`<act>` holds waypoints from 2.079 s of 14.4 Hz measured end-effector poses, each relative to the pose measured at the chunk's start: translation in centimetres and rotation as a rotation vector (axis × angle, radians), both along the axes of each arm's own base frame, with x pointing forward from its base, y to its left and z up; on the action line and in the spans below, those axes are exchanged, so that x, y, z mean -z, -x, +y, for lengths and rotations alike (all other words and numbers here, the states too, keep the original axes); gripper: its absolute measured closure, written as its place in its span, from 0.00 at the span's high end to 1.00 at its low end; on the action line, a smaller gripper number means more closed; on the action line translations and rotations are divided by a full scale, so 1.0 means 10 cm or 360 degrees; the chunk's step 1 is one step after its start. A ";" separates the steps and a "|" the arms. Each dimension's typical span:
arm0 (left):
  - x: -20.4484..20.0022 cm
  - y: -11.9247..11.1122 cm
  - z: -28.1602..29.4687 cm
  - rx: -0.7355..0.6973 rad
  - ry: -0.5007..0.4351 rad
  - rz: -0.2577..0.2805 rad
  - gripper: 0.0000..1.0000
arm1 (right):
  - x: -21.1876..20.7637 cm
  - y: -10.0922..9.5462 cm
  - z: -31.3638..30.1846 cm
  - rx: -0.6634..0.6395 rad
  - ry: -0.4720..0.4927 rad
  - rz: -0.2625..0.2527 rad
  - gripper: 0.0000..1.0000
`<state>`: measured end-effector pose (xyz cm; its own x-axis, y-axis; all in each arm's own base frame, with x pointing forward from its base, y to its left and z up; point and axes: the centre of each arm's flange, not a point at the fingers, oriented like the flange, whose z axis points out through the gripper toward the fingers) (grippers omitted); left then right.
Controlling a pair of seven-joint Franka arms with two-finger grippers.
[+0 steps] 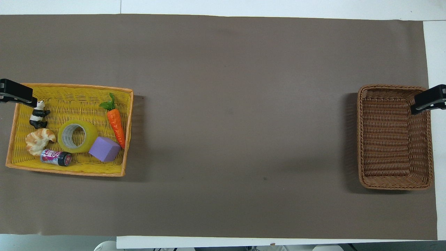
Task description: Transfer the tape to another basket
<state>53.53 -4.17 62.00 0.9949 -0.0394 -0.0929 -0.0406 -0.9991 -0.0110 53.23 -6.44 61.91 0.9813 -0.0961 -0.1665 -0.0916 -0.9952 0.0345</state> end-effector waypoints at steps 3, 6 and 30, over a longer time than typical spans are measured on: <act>0.00 0.00 0.00 0.0000 0.0000 0.0000 1.00 | 0.00 0.00 0.00 0.0000 0.0000 0.0000 1.00; 0.04 0.02 -0.01 -0.0005 -0.0002 0.0011 1.00 | 0.00 0.00 0.00 0.0000 0.0000 0.0000 1.00; 2.76 0.62 0.79 0.0011 -0.0004 -0.0171 0.75 | 0.00 0.00 0.00 0.0000 0.0000 0.0000 1.00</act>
